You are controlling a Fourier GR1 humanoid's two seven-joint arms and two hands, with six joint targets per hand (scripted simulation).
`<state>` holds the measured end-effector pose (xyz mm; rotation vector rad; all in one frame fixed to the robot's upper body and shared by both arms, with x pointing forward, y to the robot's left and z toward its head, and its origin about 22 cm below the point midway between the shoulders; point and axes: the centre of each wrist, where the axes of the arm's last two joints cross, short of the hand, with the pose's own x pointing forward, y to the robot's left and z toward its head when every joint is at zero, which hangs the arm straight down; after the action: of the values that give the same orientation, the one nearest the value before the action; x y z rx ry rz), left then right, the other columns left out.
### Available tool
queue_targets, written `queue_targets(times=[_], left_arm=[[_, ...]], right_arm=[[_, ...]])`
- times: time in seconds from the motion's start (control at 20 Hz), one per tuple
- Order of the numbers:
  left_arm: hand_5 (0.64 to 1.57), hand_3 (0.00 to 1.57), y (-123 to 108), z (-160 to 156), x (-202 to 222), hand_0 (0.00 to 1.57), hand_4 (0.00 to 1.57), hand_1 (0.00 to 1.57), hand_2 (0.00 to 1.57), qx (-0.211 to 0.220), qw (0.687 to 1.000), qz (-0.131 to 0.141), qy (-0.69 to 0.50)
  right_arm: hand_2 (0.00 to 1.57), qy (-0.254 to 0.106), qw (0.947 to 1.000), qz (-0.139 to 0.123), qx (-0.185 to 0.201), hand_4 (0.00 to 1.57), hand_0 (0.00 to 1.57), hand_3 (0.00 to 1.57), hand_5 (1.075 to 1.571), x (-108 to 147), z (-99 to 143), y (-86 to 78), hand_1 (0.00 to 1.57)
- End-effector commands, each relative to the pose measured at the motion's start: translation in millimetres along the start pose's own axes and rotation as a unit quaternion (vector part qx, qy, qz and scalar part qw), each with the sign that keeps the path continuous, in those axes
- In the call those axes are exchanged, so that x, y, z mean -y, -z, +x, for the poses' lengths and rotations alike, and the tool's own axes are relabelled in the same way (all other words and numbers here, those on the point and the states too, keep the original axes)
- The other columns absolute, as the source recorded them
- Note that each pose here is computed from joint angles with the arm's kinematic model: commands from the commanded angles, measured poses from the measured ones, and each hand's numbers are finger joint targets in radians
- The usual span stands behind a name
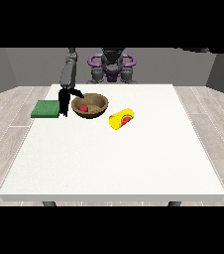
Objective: Pick the cup and pour the ball into the bowl, then pick the bowl and place it on the pad
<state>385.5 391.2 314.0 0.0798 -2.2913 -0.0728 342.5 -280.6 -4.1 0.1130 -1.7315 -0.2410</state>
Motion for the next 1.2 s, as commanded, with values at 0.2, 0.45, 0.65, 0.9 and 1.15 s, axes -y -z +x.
queue_targets(times=[0.2, 0.45, 0.65, 0.9, 1.15], left_arm=[[1.534, 0.0, 6.8, 32.8, -14.4, 0.0, 0.0, 0.0, 0.0, 0.03, 0.999, -0.01, 0.005], [1.529, 0.0, 20.3, 52.1, 6.1, 0.0, 0.0, 0.0, 0.0, 0.058, 0.998, -0.013, -0.01], [1.532, 0.0, 20.0, 58.3, 2.2, 0.0, 0.0, 0.0, 0.0, 0.044, 0.999, -0.009, -0.006], [1.54, 0.0, 20.9, 52.2, -1.9, 0.0, 0.0, 0.0, 0.0, 0.032, 0.999, -0.021, -0.014], [1.538, 0.0, 33.1, 78.4, -3.5, 0.0, 0.0, 0.0, 0.0, 0.046, 0.998, -0.029, -0.015]], right_arm=[[0.0, 0.02, 0.9994, -0.028, 0.007, 0.38, 0.0, 0.0, 1.571, 12.2, -2.8, 21.9, 0.0], [0.0, 0.006, 0.9994, -0.03, 0.015, 0.31, 0.0, 0.0, 1.567, 1.1, -14.1, 22.8, 0.0], [0.0, 0.014, 0.9993, -0.033, 0.004, 0.31, 0.0, 0.0, 1.568, 5.3, -15.1, 22.5, 0.0], [0.0, -0.002, 0.9993, -0.031, -0.02, 0.43, 0.0, 0.0, 1.569, -39.6, -33.5, 12.6, 0.0], [0.0, -0.018, 0.9986, -0.039, -0.032, 0.42, 0.0, 0.0, 1.57, -58.2, -14.2, 36.4, 0.0]])
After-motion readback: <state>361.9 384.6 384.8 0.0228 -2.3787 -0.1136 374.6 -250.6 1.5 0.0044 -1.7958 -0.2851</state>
